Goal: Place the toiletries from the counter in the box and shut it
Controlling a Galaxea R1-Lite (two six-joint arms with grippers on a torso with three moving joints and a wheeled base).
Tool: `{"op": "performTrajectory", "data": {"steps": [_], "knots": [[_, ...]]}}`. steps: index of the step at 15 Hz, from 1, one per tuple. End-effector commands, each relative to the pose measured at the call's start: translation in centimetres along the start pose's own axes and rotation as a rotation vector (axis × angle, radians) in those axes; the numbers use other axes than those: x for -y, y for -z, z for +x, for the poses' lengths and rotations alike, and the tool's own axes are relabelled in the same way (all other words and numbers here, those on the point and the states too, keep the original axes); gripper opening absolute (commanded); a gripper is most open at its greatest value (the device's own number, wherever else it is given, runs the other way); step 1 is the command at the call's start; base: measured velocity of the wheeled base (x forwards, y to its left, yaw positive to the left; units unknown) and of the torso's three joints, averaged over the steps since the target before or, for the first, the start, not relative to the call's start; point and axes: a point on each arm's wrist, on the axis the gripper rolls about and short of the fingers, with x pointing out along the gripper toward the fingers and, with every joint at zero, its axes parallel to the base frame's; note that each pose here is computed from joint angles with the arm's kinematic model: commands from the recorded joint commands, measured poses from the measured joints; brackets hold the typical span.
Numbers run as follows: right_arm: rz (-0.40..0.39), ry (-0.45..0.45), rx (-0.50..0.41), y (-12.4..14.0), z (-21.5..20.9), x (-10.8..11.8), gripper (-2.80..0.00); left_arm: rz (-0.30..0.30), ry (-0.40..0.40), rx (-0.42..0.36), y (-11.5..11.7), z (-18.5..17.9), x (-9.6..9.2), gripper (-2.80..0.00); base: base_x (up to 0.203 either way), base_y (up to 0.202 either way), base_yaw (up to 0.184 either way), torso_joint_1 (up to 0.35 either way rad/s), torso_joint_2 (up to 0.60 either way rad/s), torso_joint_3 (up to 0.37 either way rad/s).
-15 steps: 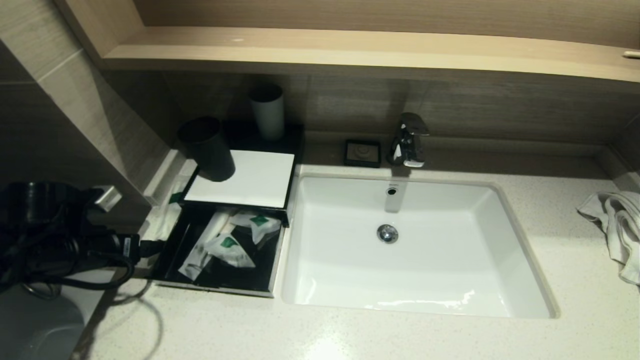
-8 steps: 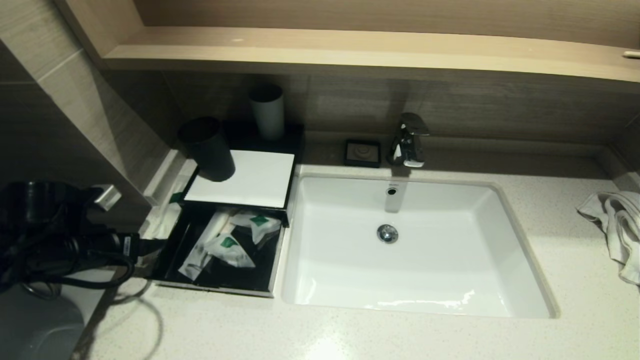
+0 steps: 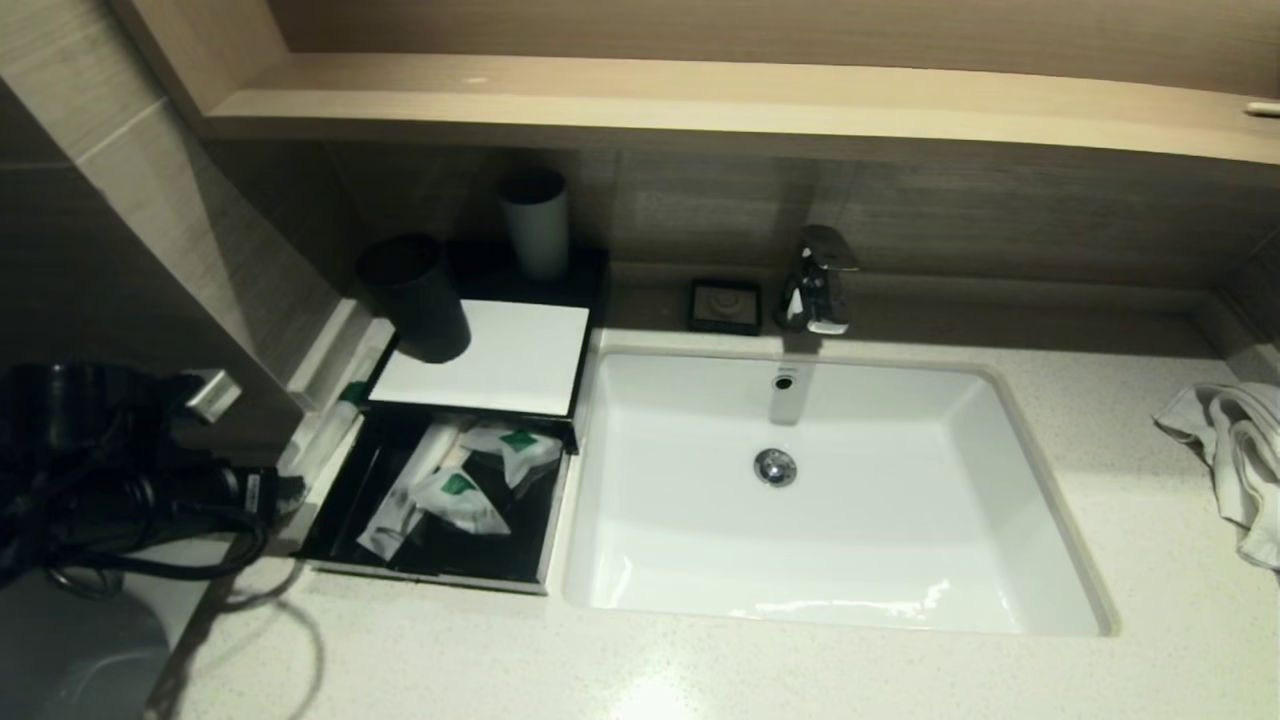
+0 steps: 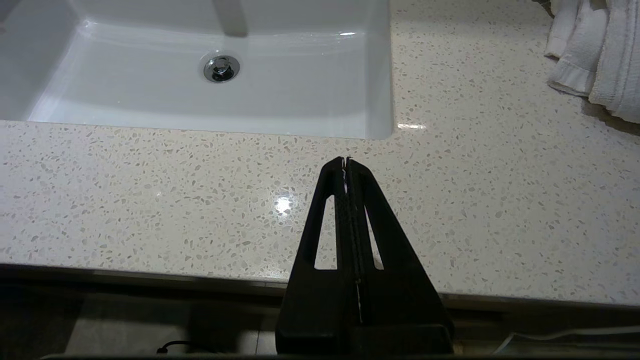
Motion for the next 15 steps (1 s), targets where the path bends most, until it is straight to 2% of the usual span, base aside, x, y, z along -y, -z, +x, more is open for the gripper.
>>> {"op": "performTrajectory", "data": {"steps": [1,5,9,15], "knots": [[0.000,-0.001,0.000,0.0,0.0,0.0,-2.80,0.001,0.004,0.000,0.1,-0.1,0.0,-2.80,0.000,0.000,0.000,0.000,0.00,0.000],[0.000,0.001,0.000,0.0,0.0,0.0,-2.80,0.005,0.004,0.012,-0.1,-0.4,0.1,-2.80,0.000,0.000,0.000,0.000,0.00,0.000],[0.000,0.000,0.000,0.0,0.0,0.0,-2.80,0.018,0.027,0.059,-0.8,-1.6,0.6,-2.80,0.000,0.000,0.000,0.000,0.00,0.000],[0.000,0.001,0.000,0.0,0.0,0.0,-2.80,0.042,0.018,0.128,-1.8,-3.7,1.2,-2.80,0.000,0.000,0.000,0.000,0.00,0.000]]}}
